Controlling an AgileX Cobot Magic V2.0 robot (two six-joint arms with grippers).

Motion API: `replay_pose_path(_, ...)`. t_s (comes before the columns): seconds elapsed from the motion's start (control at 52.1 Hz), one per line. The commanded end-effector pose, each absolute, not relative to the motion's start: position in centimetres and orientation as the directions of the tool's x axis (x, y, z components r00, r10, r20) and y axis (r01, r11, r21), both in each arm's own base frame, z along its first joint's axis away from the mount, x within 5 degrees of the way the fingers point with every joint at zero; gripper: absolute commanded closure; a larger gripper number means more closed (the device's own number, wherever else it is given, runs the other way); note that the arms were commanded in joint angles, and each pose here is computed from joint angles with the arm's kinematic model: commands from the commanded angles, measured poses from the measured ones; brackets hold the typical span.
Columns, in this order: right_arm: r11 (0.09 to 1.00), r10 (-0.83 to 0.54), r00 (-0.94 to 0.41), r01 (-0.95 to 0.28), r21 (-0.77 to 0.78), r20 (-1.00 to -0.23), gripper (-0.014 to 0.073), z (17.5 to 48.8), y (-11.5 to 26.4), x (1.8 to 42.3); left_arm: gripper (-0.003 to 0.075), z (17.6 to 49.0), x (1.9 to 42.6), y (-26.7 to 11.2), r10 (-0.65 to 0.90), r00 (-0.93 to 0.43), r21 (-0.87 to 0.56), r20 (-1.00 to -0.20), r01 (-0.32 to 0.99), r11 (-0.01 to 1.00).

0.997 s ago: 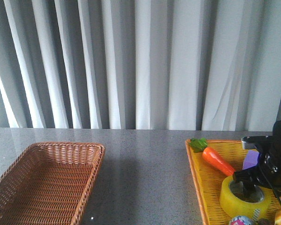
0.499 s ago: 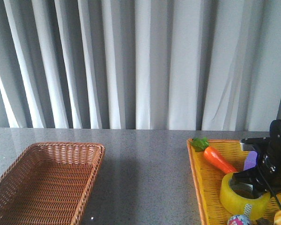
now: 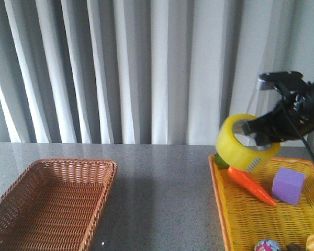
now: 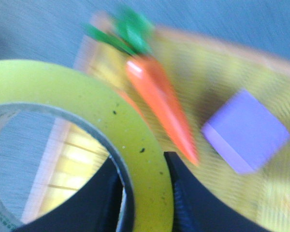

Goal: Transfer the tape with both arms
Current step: 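Lift the tape roll with the right gripper and set it on the table between baskets, then open the right gripper and raise it away from the tape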

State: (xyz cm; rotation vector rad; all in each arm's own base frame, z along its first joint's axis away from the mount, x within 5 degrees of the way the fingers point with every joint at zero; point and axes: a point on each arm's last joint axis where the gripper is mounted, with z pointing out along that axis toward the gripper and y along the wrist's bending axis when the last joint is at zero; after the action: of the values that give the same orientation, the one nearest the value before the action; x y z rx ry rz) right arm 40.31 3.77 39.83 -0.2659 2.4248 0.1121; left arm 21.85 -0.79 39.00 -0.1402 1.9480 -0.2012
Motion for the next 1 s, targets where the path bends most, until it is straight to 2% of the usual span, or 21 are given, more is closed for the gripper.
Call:
replay_pose_path(0.0,0.94,-0.21,-0.588,-0.34,0.003,-0.781,0.0508,44.4,8.0,38.4,0.0165,41.0,21.6,-0.8,-0.209,-0.276,-0.221,-0.938,0.014,0.975)
replay_pose_path(0.134,0.899,-0.297,-0.568,-0.438,-0.024,-0.768,0.0505,42.9,13.2,38.8,0.0165,40.9,21.6,-0.8,-0.205,-0.29,-0.219,-0.935,0.014,0.976)
replay_pose_path(0.364,0.879,-0.415,-0.657,-0.469,-0.09,-0.63,0.0496,36.0,18.6,41.0,0.0165,40.8,21.5,-0.8,-0.205,-0.298,-0.219,-0.932,0.013,0.976)
replay_pose_path(0.499,0.876,-0.438,-0.712,-0.475,-0.082,-0.549,0.0493,32.4,19.2,42.3,0.0165,40.7,21.5,-0.9,-0.204,-0.31,-0.218,-0.929,0.012,0.976)
replay_pose_path(0.71,0.873,-0.457,-0.75,-0.481,-0.078,-0.478,0.0485,28.6,19.8,43.7,0.0165,40.7,21.5,-0.9,-0.204,-0.31,-0.218,-0.929,0.012,0.976)
replay_pose_path(0.978,0.871,-0.468,-0.766,-0.484,-0.085,-0.44,0.0473,26.6,20.0,44.3,0.0165,40.7,21.5,-0.9,-0.204,-0.317,-0.219,-0.926,0.012,0.976)
